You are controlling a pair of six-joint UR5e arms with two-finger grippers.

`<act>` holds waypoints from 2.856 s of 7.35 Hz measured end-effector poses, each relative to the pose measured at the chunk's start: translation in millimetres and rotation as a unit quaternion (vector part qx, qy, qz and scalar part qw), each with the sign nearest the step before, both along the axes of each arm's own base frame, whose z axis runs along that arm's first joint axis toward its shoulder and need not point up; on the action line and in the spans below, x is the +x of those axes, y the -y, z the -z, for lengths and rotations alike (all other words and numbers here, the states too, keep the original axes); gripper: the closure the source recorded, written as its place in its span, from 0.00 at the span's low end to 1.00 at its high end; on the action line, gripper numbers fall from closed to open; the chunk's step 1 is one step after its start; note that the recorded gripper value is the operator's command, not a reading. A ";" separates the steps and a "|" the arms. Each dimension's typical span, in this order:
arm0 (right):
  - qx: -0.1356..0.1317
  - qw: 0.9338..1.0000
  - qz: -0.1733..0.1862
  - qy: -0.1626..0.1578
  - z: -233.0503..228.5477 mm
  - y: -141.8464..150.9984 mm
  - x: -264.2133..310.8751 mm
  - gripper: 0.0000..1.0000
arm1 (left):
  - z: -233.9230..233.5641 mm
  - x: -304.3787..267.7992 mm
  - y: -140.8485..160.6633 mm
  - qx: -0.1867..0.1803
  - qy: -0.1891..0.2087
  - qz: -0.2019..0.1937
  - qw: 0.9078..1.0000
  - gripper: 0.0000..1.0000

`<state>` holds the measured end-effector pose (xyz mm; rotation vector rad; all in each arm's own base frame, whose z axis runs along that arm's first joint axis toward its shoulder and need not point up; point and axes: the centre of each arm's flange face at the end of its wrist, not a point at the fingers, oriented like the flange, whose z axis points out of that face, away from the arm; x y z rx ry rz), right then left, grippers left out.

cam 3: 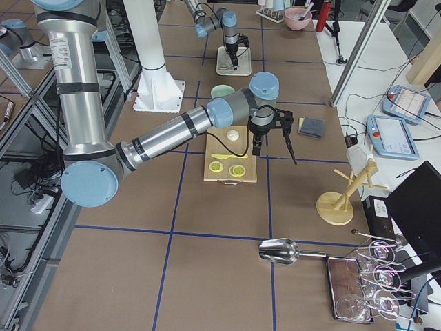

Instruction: Put spoon and bun in bowl

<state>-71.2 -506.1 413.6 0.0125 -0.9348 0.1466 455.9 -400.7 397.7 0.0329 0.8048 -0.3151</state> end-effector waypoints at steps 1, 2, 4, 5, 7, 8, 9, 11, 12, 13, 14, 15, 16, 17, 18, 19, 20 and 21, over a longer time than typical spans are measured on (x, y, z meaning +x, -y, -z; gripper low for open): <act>0.001 1.000 0.001 0.001 3.8 1.5 -3.2 0.00 | -0.2 -0.4 -0.2 -0.001 0.001 0.000 1.000 1.00; -0.002 1.000 0.001 0.003 9.1 3.1 -9.9 0.00 | 0.1 -0.9 -0.7 -0.003 0.004 0.000 1.000 1.00; -0.007 1.000 0.003 0.007 23.7 6.8 -29.8 0.00 | 11.9 -9.8 -3.1 -0.008 0.015 0.001 1.000 1.00; -0.006 1.000 0.008 0.007 31.8 9.1 -43.0 0.00 | 23.4 -17.5 -3.9 -0.009 0.016 0.004 1.000 1.00; 0.002 1.000 0.014 -0.005 49.3 12.5 -80.1 0.00 | 50.0 -36.5 5.7 -0.004 0.005 0.018 1.000 1.00; 0.007 1.000 0.008 -0.011 56.8 10.6 -107.4 0.00 | 70.6 -50.3 24.2 0.004 -0.010 0.036 0.999 1.00; 0.013 1.000 -0.005 -0.016 58.8 4.7 -142.8 0.00 | 97.7 -63.1 44.2 0.009 -0.033 0.051 0.998 1.00; 0.022 0.999 -0.024 -0.035 42.9 -24.5 -222.4 0.00 | 145.4 -76.2 68.3 -0.001 -0.081 0.068 0.994 1.00; 0.029 0.998 -0.026 -0.048 35.7 -43.4 -260.4 0.00 | 159.5 -73.0 75.2 -0.010 -0.095 0.078 0.992 1.00; 0.035 0.998 -0.022 -0.055 32.6 -58.0 -287.2 0.00 | 165.4 -65.7 80.9 -0.020 -0.107 0.088 0.990 1.00; 0.038 0.997 -0.016 -0.059 31.5 -68.0 -303.1 0.00 | 165.6 -54.8 86.2 -0.033 -0.122 0.100 0.987 1.00; 0.039 0.997 -0.010 -0.060 31.0 -75.7 -314.9 0.00 | 165.5 -41.1 88.1 -0.043 -0.133 0.106 0.985 1.00; 0.040 0.997 -0.005 -0.061 31.6 -80.8 -323.9 0.00 | 169.2 -27.3 86.9 -0.052 -0.140 0.107 0.983 1.00; 0.041 0.997 -0.002 -0.062 32.1 -83.5 -331.2 0.00 | 174.6 -17.6 85.6 -0.058 -0.146 0.107 0.982 1.00; 0.041 0.997 0.001 -0.064 30.5 -84.9 -337.6 0.02 | 180.2 -10.7 83.9 -0.063 -0.150 0.107 0.981 1.00; 0.040 0.997 0.003 -0.067 28.8 -86.2 -341.1 0.27 | 185.2 -3.8 81.7 -0.068 -0.154 0.107 0.980 1.00; 0.039 0.997 0.004 -0.069 27.5 -87.4 -342.9 0.56 | 188.8 1.7 80.2 -0.071 -0.155 0.106 0.980 1.00; 0.038 0.997 0.005 -0.070 26.5 -88.3 -343.6 0.90 | 190.5 4.5 79.5 -0.073 -0.157 0.105 0.979 1.00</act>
